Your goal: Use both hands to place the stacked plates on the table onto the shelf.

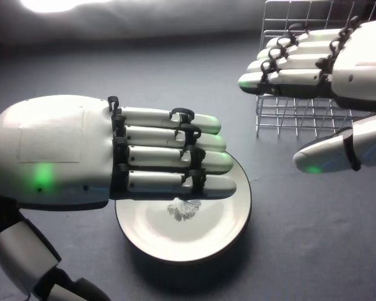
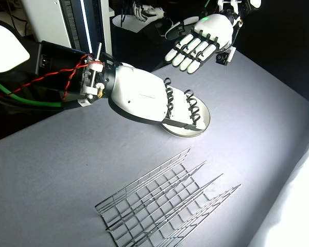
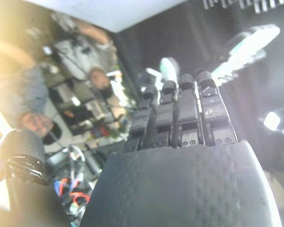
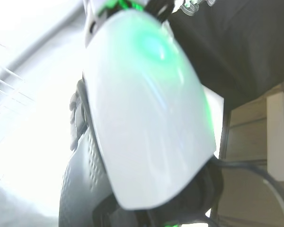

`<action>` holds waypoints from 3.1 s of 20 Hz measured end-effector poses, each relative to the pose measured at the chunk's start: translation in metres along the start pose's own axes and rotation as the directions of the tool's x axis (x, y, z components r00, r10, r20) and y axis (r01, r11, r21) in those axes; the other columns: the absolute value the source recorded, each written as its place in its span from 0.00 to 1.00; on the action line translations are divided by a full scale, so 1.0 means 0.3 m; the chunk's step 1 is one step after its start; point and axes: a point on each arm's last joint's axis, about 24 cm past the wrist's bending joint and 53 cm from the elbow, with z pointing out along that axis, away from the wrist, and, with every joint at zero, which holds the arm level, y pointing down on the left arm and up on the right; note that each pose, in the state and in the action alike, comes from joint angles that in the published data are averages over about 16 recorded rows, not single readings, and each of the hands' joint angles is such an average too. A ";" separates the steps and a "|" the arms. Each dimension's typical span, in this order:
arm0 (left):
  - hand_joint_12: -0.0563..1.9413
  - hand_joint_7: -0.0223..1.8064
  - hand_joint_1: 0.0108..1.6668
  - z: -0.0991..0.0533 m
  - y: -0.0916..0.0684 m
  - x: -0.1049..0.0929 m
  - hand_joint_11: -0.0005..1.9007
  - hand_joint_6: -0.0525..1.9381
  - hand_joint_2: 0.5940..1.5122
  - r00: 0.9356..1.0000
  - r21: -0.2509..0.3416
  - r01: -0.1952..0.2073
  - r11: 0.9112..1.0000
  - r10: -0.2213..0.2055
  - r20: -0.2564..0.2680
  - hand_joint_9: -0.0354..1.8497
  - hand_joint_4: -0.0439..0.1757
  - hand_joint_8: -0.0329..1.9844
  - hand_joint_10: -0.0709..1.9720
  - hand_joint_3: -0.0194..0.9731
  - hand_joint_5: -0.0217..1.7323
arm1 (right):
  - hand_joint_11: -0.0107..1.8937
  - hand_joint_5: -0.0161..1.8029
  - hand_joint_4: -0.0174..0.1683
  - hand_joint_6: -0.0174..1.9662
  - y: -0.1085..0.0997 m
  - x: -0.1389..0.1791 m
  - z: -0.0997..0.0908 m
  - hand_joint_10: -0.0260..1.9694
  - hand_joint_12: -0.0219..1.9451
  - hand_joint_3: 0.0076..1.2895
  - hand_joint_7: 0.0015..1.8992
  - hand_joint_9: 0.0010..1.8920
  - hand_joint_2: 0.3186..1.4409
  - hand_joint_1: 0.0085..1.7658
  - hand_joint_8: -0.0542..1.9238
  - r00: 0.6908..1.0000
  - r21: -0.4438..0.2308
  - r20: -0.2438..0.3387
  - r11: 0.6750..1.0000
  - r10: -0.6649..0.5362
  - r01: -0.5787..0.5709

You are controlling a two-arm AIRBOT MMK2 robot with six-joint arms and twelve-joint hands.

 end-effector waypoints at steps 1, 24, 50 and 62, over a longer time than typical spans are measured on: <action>0.02 0.03 0.01 0.000 0.000 0.001 0.02 0.03 0.22 1.000 0.004 -0.003 1.000 0.003 -0.010 0.04 0.21 0.02 0.04 0.42 0.03 | 0.05 0.03 0.09 0.03 -0.004 0.001 0.003 0.03 0.01 0.01 0.03 0.03 0.79 0.00 0.04 1.000 0.001 -0.001 1.000 0.000 0.000; 0.02 0.02 0.01 -0.105 0.219 0.274 0.01 0.02 0.22 0.890 -0.010 -0.146 0.989 0.127 -0.439 0.03 0.20 0.01 0.04 0.43 0.02 | 0.02 0.02 0.09 0.02 0.008 0.047 0.006 0.02 0.01 0.00 0.01 0.01 0.80 0.01 0.03 0.994 -0.029 -0.048 0.995 -0.096 0.095; 0.02 0.02 0.00 -0.108 0.396 0.374 0.01 0.04 0.32 0.845 -0.154 -0.119 0.981 0.019 -0.534 0.03 0.20 0.01 0.04 0.30 0.02 | 0.02 0.03 0.09 0.02 -0.036 0.053 -0.015 0.02 0.02 0.01 0.02 0.02 0.82 0.01 0.03 0.992 -0.014 -0.060 0.994 -0.112 0.111; 0.02 0.01 0.00 -0.144 0.404 0.427 0.01 0.02 0.32 0.826 -0.172 -0.080 0.982 -0.031 -0.562 0.03 0.17 0.01 0.04 0.29 0.01 | 0.02 0.04 0.10 0.02 -0.027 0.055 -0.015 0.02 0.08 0.01 0.04 0.03 0.85 0.02 0.03 0.992 -0.026 -0.059 0.993 -0.113 0.111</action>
